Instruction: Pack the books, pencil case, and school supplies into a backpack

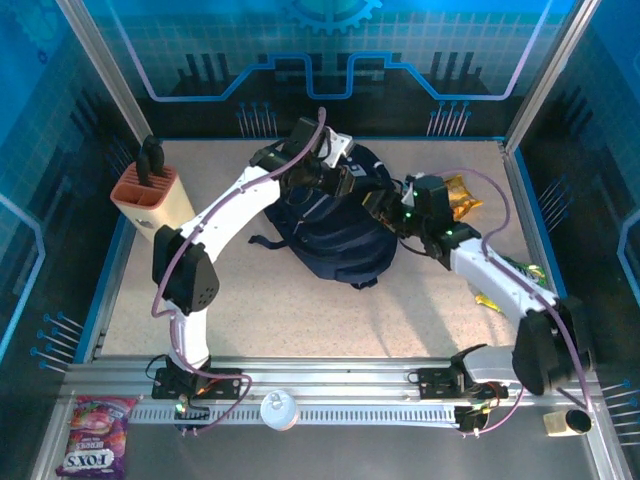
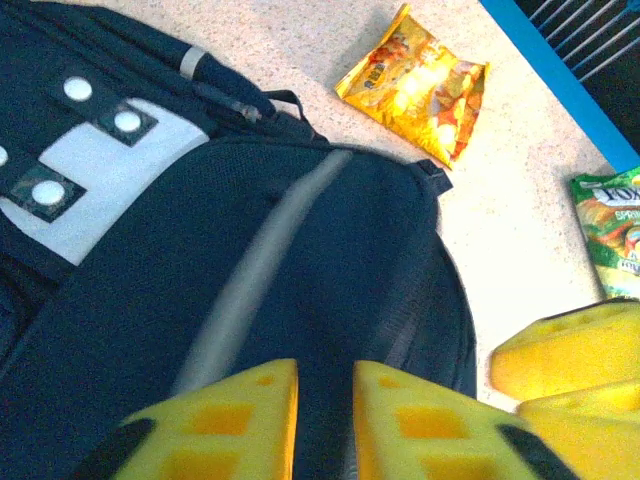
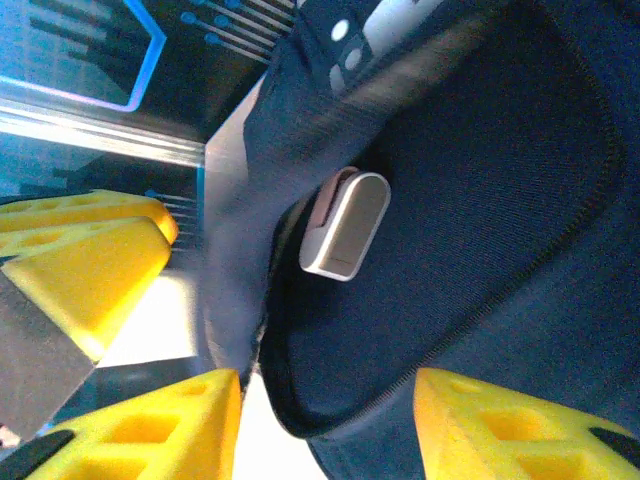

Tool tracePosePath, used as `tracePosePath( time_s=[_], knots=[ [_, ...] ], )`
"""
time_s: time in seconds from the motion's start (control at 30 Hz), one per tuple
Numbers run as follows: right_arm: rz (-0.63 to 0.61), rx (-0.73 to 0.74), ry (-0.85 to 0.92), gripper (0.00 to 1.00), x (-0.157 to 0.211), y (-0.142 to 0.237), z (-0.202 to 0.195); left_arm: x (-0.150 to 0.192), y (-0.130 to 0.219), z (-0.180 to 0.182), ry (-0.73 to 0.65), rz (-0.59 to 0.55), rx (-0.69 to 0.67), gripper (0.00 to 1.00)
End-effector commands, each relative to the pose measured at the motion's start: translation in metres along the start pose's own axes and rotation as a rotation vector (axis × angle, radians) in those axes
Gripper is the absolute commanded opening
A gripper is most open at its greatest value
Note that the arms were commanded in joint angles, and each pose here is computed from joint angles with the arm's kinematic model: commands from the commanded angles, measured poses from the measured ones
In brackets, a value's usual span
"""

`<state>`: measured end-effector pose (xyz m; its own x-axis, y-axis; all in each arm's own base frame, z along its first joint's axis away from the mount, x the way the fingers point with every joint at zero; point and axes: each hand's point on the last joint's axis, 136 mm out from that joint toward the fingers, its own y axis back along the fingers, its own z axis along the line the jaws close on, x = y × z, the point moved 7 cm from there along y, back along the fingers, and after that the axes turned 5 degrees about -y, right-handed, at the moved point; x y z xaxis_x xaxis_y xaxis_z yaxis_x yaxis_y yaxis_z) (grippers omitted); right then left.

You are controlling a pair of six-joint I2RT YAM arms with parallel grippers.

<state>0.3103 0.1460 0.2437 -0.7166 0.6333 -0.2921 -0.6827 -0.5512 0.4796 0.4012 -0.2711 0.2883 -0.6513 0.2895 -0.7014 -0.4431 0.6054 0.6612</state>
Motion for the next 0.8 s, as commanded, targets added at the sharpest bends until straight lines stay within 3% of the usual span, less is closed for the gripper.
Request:
tracePosePath(
  time_s=[0.0,0.1,0.23,0.5,0.77],
  knots=[
    [-0.086,0.162,0.036,0.54,0.002,0.026,-0.031,-0.012,0.034,-0.01,0.044,-0.103,0.054,0.38],
    [-0.131,0.231,0.094,0.62,0.002,0.047,-0.042,0.007,0.038,0.003,0.168,-0.101,0.044,0.54],
    [-0.176,0.299,0.17,0.73,-0.003,0.072,-0.051,0.039,0.047,0.029,0.389,-0.099,-0.003,0.61],
    [-0.17,0.282,0.21,0.78,-0.008,0.076,-0.049,0.095,0.055,0.088,0.709,-0.091,-0.084,0.58],
    [-0.136,0.244,0.21,0.78,-0.003,0.061,-0.04,0.106,0.037,0.106,0.807,-0.037,-0.082,0.49]
  ],
)
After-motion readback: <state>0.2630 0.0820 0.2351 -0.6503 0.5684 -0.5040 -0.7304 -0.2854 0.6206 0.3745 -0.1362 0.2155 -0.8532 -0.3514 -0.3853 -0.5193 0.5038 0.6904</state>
